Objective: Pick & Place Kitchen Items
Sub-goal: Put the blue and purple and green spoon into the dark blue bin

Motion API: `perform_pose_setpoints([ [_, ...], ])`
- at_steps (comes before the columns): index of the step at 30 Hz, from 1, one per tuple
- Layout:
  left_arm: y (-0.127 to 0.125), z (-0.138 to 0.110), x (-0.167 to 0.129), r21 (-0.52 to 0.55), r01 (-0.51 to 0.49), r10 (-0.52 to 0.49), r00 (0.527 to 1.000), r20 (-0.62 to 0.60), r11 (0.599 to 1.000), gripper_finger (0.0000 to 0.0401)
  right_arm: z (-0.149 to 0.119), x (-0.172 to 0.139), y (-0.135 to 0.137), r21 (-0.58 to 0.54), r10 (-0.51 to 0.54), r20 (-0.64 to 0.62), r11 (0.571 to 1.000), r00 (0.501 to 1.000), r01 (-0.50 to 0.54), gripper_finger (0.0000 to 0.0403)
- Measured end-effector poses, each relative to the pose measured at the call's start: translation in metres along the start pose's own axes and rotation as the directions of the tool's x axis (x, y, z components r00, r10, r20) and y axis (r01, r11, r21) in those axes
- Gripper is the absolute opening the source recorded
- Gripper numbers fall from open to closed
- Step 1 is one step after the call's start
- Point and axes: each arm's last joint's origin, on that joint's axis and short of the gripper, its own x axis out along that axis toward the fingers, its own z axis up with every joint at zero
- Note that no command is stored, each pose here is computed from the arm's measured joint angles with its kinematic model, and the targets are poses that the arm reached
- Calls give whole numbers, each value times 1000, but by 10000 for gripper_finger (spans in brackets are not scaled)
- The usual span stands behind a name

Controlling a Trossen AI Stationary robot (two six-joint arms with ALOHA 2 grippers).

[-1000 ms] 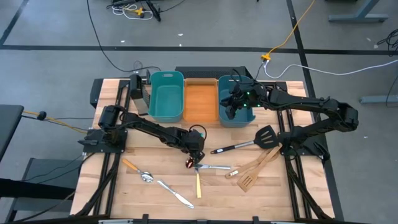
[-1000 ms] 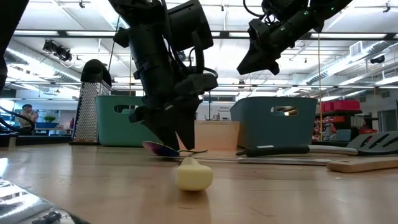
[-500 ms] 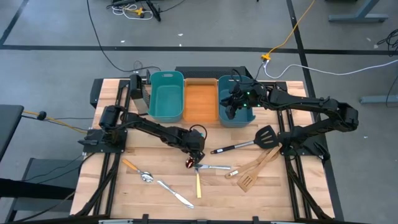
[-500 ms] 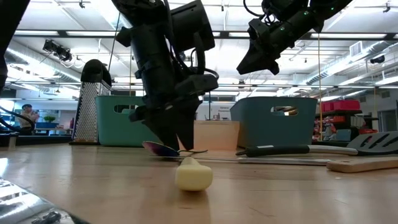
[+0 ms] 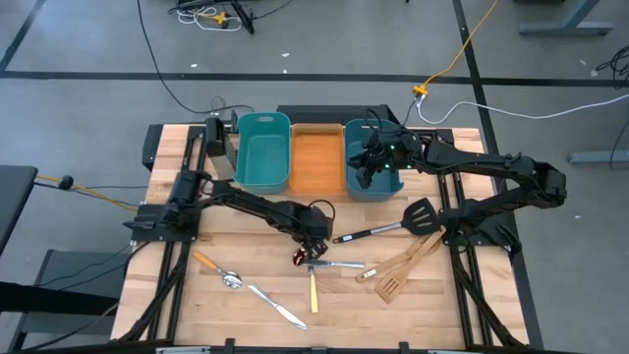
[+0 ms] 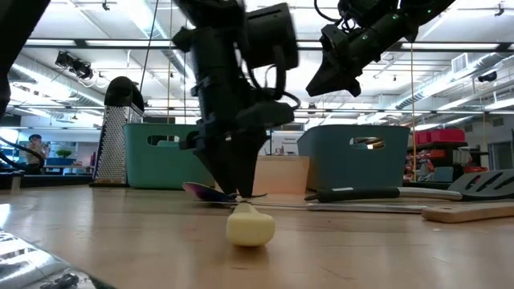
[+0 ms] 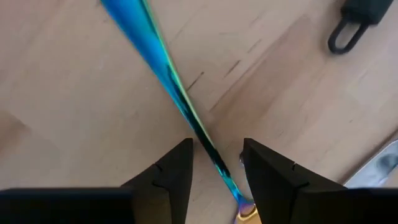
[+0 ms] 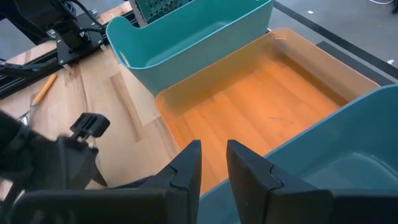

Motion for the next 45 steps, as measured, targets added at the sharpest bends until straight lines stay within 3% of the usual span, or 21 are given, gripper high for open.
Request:
perform_pose_setpoints([
  [7, -12, 10, 0, 61, -138, 142, 988, -66, 989, 147, -2, 0, 0, 3, -4, -18, 1000, 1000, 4, 87],
  [18, -12, 9, 7, 73, -147, 154, 983, -99, 986, 137, -2, 0, -1, 5, -5, -23, 1000, 1000, 5, 87],
  [31, -11, 9, 7, 117, -155, 167, 981, -101, 981, 17, -2, 0, -1, 5, -5, -23, 1000, 1000, 5, 87],
  [45, -10, 10, -4, 146, -156, 168, 983, -70, 977, 13, -2, 0, -1, 5, -5, -22, 1000, 1000, 5, 87],
])
